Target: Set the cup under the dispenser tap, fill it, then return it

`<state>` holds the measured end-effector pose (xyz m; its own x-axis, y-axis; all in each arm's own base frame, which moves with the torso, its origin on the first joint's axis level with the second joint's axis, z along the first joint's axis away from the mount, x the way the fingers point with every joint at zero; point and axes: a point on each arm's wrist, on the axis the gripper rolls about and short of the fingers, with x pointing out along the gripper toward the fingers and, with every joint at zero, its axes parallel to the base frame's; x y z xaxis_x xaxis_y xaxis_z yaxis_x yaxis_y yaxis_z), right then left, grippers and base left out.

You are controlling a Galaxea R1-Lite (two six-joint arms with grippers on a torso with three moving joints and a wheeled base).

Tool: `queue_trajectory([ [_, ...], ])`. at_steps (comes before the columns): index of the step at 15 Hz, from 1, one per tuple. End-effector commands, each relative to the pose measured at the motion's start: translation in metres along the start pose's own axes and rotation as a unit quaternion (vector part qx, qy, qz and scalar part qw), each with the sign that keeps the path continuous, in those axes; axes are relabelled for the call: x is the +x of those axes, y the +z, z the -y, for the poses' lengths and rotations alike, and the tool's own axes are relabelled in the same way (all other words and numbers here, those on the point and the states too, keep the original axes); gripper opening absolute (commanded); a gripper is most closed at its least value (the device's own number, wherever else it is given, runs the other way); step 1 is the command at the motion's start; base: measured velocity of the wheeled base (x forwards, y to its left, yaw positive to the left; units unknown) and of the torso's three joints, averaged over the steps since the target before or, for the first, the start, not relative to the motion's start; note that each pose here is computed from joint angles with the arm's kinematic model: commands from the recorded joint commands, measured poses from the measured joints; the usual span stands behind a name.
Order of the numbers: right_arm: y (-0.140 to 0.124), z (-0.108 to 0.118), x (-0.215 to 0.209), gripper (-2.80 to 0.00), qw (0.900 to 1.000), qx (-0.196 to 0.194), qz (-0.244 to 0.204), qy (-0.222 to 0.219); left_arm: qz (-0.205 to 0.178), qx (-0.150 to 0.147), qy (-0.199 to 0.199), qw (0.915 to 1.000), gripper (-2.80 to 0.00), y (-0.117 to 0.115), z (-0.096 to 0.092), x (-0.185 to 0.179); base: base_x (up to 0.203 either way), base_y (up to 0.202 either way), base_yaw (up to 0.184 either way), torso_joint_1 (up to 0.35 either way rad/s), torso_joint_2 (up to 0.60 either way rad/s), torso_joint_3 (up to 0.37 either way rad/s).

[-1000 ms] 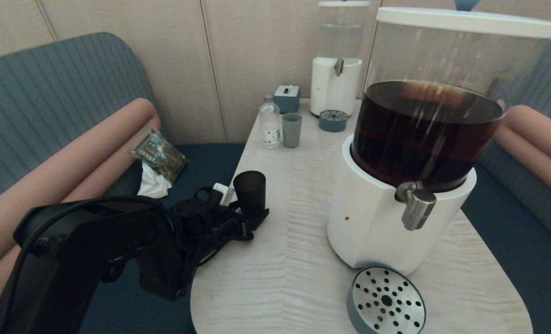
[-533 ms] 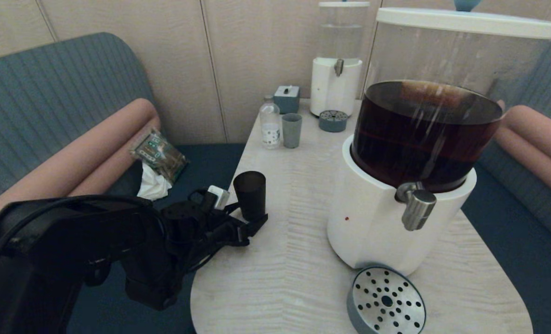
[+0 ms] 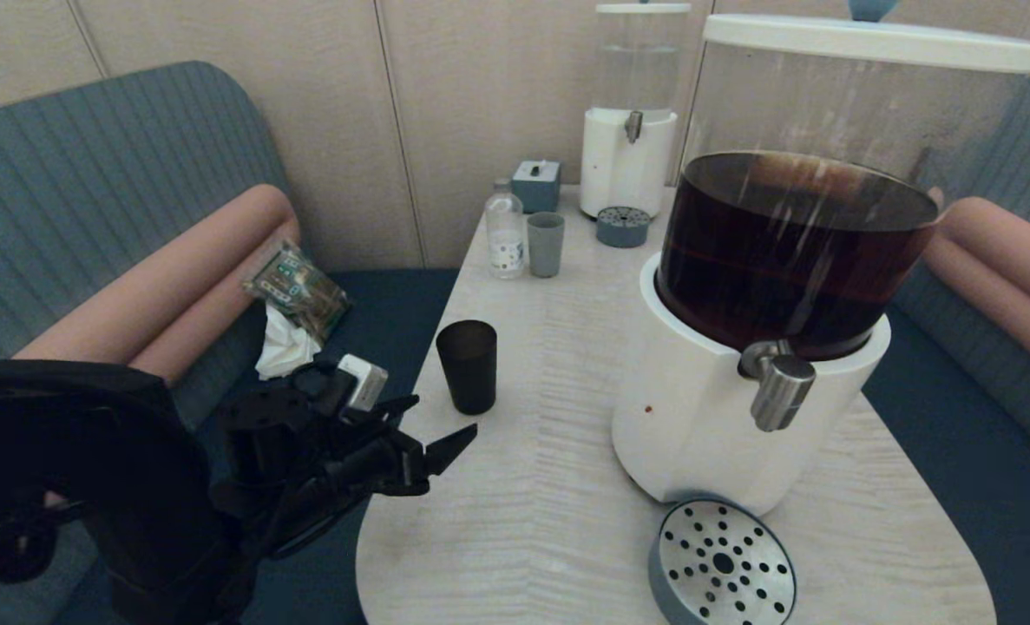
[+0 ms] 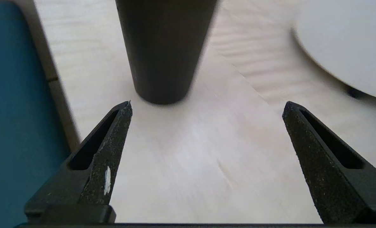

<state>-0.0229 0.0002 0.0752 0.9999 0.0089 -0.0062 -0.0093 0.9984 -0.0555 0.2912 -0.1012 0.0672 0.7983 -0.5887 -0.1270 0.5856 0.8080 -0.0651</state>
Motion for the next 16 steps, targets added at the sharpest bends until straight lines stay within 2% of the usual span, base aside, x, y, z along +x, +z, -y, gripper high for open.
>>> queue_trajectory([
  [1,0.0,0.0,0.0,-2.8,1.0,0.0,-0.001,0.0,0.026,0.009,-0.002,0.9996,0.0,0.022,0.011,-0.031,0.0,0.0,0.0,0.0,0.0,0.0],
  [6,0.0,0.0,0.0,-2.8,1.0,-0.001,-0.001,0.0,0.072,0.023,-0.003,0.9971,0.0,0.05,0.032,-0.094,0.0,0.0,0.0,0.0,0.0,0.0],
  [9,0.0,0.0,0.0,-2.8,1.0,-0.001,-0.001,0.0,0.116,0.035,-0.003,0.9927,0.0,0.063,0.045,-0.131,0.0,0.0,0.0,0.0,0.0,0.0],
  [10,0.0,0.0,0.0,-2.8,1.0,0.0,-0.001,0.0,0.133,0.039,-0.002,0.9904,-2.8,0.067,0.049,-0.143,0.0,0.0,0.0,0.0,0.0,0.0],
  [14,0.0,0.0,0.0,-2.8,1.0,-0.001,-0.001,0.0,0.177,0.051,0.002,0.9829,-2.8,0.07,0.061,-0.181,0.0,0.0,0.0,0.0,0.0,0.0],
  [16,0.0,0.0,0.0,-2.8,1.0,-0.001,-0.001,0.0,0.218,0.066,0.019,0.9735,-2.8,0.078,0.063,-0.199,0.0,0.0,0.0,0.0,0.0,0.0],
])
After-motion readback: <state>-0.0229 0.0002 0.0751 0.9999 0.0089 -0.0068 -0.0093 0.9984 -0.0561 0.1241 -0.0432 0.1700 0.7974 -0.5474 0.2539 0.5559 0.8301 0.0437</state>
